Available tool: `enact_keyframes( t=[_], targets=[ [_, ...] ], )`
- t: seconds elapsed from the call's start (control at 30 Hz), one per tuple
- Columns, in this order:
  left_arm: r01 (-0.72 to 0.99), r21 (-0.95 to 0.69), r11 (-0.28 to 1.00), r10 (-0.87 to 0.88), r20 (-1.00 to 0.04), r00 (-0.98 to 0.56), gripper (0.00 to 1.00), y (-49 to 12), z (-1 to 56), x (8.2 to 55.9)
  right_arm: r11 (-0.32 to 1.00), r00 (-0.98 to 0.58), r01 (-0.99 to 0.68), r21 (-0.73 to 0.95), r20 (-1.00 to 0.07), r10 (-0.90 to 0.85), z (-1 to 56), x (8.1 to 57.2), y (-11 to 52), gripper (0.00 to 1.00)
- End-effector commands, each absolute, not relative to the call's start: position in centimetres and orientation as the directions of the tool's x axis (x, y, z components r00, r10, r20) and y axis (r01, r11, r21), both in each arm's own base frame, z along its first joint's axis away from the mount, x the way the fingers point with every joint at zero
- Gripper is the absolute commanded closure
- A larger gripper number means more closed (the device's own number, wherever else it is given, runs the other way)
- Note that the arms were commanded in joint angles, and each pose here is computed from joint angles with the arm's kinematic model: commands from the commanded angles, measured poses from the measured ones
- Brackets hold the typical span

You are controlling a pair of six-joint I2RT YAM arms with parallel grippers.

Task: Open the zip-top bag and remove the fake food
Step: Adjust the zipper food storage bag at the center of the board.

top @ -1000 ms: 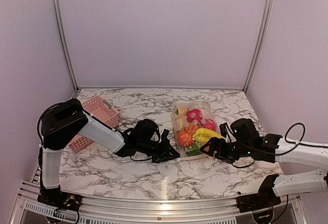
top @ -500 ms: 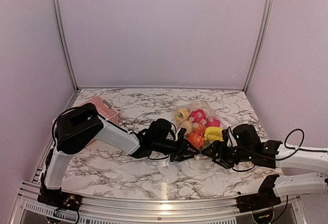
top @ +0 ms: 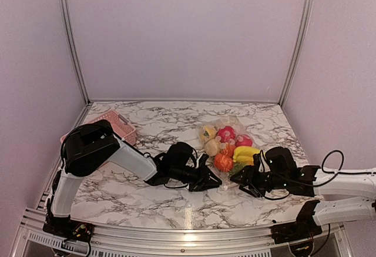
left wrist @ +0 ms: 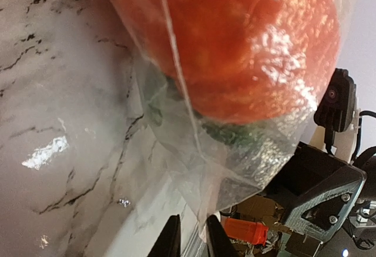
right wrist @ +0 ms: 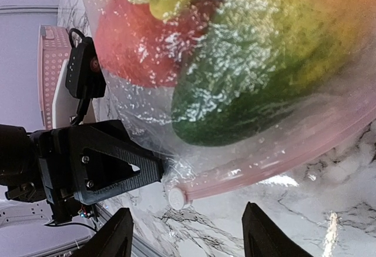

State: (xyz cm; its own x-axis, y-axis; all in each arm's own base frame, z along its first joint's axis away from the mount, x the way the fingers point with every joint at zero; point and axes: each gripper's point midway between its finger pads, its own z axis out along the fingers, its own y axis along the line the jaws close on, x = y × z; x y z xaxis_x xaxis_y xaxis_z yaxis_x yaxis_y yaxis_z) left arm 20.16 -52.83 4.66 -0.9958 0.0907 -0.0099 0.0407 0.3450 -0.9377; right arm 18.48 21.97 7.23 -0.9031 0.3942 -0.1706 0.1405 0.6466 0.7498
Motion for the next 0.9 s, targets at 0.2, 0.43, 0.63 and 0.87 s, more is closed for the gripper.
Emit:
enact_keyframes(
  t=[0.2,0.43,0.63,0.87],
  targets=[
    [0.074,-0.952,0.296,0.137,-0.034,-0.990,0.87,-54.0,6.3,19.9,0.630,-0.906,0.183,0.754,-0.119,0.406,6.0,17.7,22.3,0.42],
    [0.069,-0.953,0.296,0.161,-0.021,-0.987,0.99,-54.7,5.9,19.6,0.611,-0.910,0.169,0.773,-0.116,0.398,6.4,18.1,23.1,0.45],
    [0.052,-0.957,0.284,0.172,-0.002,-0.985,1.00,-55.3,5.9,19.3,0.591,-0.907,0.191,0.784,-0.090,0.411,6.2,18.2,23.4,0.50],
    [0.039,-0.959,0.282,0.169,0.010,-0.986,1.00,-55.2,5.7,19.1,0.542,-0.881,0.231,0.808,-0.063,0.469,6.5,18.4,22.9,0.58]
  ],
)
